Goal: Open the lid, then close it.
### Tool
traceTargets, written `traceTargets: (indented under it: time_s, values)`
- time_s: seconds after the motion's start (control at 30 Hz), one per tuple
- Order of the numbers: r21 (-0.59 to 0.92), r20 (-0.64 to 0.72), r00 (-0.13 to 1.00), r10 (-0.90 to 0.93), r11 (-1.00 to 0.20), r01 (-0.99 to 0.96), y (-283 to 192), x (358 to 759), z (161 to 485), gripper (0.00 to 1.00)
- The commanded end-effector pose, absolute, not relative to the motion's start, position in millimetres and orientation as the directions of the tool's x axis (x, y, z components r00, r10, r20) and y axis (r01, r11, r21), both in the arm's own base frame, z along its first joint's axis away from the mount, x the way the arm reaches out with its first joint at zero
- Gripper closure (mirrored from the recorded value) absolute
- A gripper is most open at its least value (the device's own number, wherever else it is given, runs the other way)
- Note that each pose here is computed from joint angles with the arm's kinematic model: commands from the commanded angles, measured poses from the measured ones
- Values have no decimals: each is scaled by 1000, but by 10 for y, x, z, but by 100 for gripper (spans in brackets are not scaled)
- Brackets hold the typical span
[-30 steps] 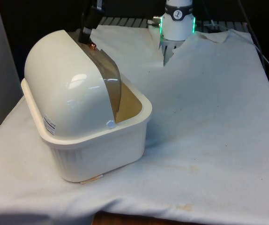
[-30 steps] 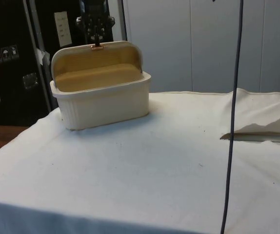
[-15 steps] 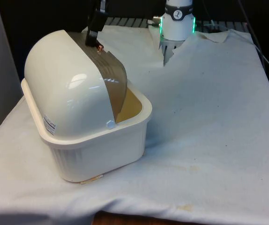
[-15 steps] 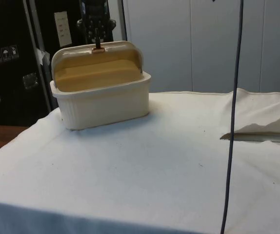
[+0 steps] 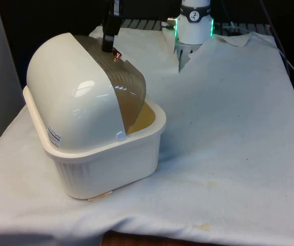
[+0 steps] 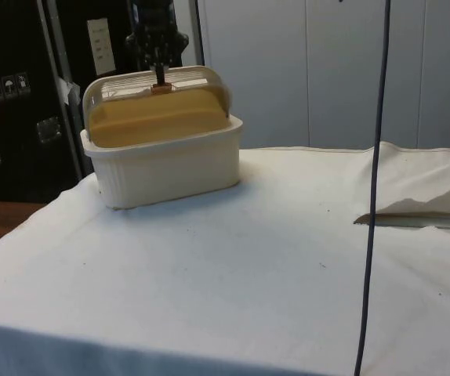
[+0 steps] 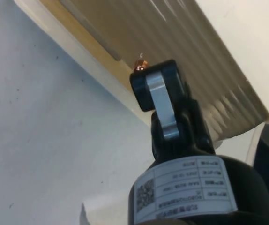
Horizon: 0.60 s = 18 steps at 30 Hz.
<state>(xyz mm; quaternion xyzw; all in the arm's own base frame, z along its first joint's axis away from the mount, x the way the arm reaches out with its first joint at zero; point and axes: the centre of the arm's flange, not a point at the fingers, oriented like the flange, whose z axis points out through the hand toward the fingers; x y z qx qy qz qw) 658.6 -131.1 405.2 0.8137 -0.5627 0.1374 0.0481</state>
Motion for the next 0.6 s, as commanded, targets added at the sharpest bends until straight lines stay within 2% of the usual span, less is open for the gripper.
traceTargets:
  time_s: [0.0,0.37,0.57]
  values:
    - [-78,252,331,-909,-360,-930,-1299,6576,4054,100]
    - [-70,210,323,-923,-343,-937,-1265,6564,4016,100]
    - [-65,141,320,-937,-331,-941,-1148,6504,4003,100]
